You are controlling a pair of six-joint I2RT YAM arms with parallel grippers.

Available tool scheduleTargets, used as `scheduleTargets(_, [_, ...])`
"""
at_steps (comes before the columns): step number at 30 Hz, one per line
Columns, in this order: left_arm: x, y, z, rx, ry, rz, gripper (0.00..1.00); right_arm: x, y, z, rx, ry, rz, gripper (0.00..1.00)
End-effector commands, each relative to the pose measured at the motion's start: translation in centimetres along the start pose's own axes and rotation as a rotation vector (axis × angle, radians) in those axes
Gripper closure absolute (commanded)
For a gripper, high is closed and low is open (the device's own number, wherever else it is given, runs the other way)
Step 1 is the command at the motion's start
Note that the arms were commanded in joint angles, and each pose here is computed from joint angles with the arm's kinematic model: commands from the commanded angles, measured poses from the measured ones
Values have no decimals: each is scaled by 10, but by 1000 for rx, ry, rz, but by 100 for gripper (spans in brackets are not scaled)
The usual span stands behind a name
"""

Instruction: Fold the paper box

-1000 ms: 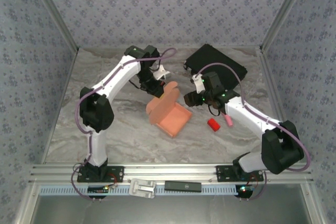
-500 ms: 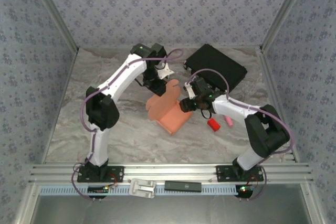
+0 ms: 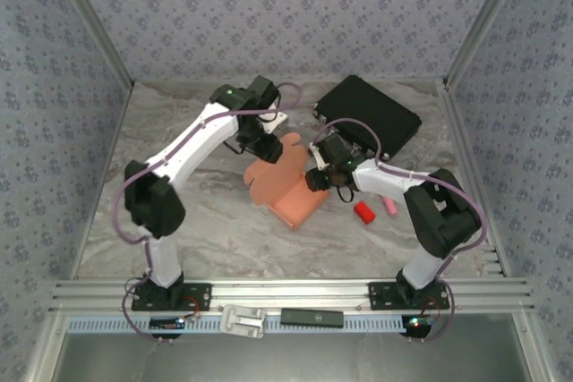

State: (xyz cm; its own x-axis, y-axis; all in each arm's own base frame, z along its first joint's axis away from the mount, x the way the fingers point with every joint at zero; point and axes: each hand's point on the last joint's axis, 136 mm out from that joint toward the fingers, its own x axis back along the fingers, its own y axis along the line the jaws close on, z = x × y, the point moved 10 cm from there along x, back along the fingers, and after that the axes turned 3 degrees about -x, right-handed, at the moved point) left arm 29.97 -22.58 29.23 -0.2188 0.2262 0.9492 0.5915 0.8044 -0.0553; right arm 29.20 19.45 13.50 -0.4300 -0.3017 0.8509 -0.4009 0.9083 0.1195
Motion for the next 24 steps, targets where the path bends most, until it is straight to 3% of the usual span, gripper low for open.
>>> scheduleTargets(1, [65, -4, 9, 154, -319, -160, 37, -6, 1, -1, -6, 15, 40, 57])
scheduleTargets(3, [84, -5, 26, 209, -420, -162, 29, -6, 2, -2, -2, 13, 52, 61])
scheduleTargets(9, [108, -2, 64, 283, -530, -146, 29, -6, 7, -2, -23, 4, 139, 73])
scheduleTargets(16, [114, 2, 96, 360, -628, -153, 29, -3, 11, 6, -164, -18, 241, 87])
scheduleTargets(24, [87, 4, 105, 386, -574, -114, 31, 15, 28, 14, -378, -28, 334, 87])
